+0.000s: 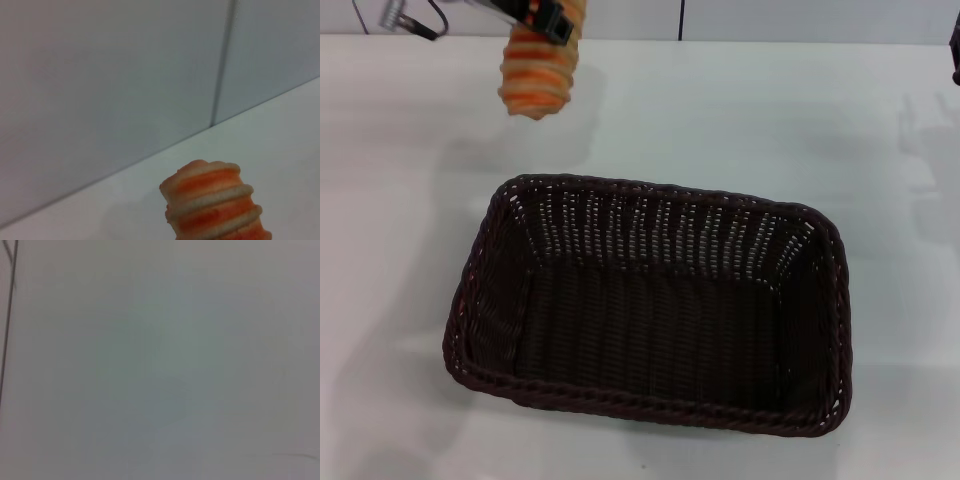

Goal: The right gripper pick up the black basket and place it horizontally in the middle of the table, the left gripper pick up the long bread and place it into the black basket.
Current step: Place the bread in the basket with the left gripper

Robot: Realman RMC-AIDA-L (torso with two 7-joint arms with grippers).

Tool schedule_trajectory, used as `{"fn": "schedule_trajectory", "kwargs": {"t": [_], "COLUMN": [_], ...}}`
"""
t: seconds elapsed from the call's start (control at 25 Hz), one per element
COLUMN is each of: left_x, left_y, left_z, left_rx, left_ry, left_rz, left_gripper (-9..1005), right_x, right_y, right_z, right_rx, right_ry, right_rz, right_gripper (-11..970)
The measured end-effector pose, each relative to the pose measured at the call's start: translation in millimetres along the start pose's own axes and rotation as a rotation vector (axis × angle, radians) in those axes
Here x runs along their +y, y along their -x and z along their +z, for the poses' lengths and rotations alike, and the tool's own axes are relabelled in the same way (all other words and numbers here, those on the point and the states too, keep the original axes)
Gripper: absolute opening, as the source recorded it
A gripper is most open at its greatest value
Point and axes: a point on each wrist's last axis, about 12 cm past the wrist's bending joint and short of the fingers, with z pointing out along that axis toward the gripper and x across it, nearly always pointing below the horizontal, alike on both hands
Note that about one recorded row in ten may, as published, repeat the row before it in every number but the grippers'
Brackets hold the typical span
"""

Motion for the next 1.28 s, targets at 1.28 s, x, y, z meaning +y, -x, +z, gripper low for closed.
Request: {"fn": "schedule_trajectory", "kwargs": {"t": [1.28], "left_x": [-67.8], "left_y": [-77.3], "left_z": [-67.6], "left_rx": [-0.019], "left_ry": [-0.396], "left_rz": [0.518], "left_gripper": [408], "right_x": [-0.3], "right_y": [1.3], "right_z": [13.8], "right_rx": [0.006], "right_ry": [-0.008], "right_rz": [0.005], "right_gripper": [409]}}
